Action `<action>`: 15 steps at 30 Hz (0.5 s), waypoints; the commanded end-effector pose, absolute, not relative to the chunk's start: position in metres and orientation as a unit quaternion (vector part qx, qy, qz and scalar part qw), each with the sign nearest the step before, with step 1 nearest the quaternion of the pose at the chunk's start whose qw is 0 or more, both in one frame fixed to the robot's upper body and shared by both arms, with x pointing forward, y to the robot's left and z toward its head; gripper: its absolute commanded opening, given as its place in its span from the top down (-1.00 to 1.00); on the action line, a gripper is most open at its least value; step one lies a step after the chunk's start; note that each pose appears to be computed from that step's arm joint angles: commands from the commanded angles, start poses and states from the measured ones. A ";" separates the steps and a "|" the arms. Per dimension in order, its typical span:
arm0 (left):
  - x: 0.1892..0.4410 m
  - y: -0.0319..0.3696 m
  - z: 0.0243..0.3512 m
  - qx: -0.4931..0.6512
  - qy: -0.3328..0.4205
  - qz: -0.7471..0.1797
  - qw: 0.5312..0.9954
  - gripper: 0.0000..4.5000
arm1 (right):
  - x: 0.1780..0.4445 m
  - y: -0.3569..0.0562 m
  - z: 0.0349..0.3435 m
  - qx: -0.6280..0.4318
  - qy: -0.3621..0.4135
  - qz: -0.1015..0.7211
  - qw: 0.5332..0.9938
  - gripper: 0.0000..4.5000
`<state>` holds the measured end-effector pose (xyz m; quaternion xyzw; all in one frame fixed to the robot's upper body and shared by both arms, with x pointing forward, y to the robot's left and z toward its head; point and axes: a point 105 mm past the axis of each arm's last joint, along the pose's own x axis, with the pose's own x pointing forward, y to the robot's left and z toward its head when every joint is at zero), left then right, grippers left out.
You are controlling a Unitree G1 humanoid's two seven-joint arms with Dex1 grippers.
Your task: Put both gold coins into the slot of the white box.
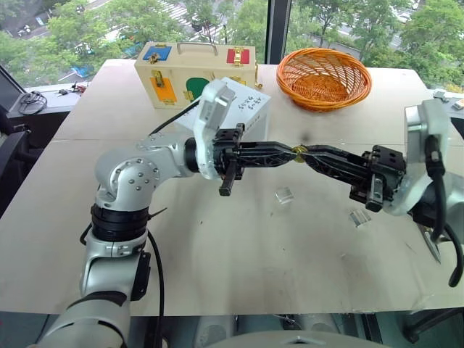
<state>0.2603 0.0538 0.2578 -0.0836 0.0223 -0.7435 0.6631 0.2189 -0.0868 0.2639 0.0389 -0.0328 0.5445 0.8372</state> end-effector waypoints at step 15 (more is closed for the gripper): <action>0.316 0.116 0.321 -0.041 -0.050 -0.535 0.842 1.00 | 0.216 -0.172 0.267 -0.191 -0.057 0.428 0.882 -0.98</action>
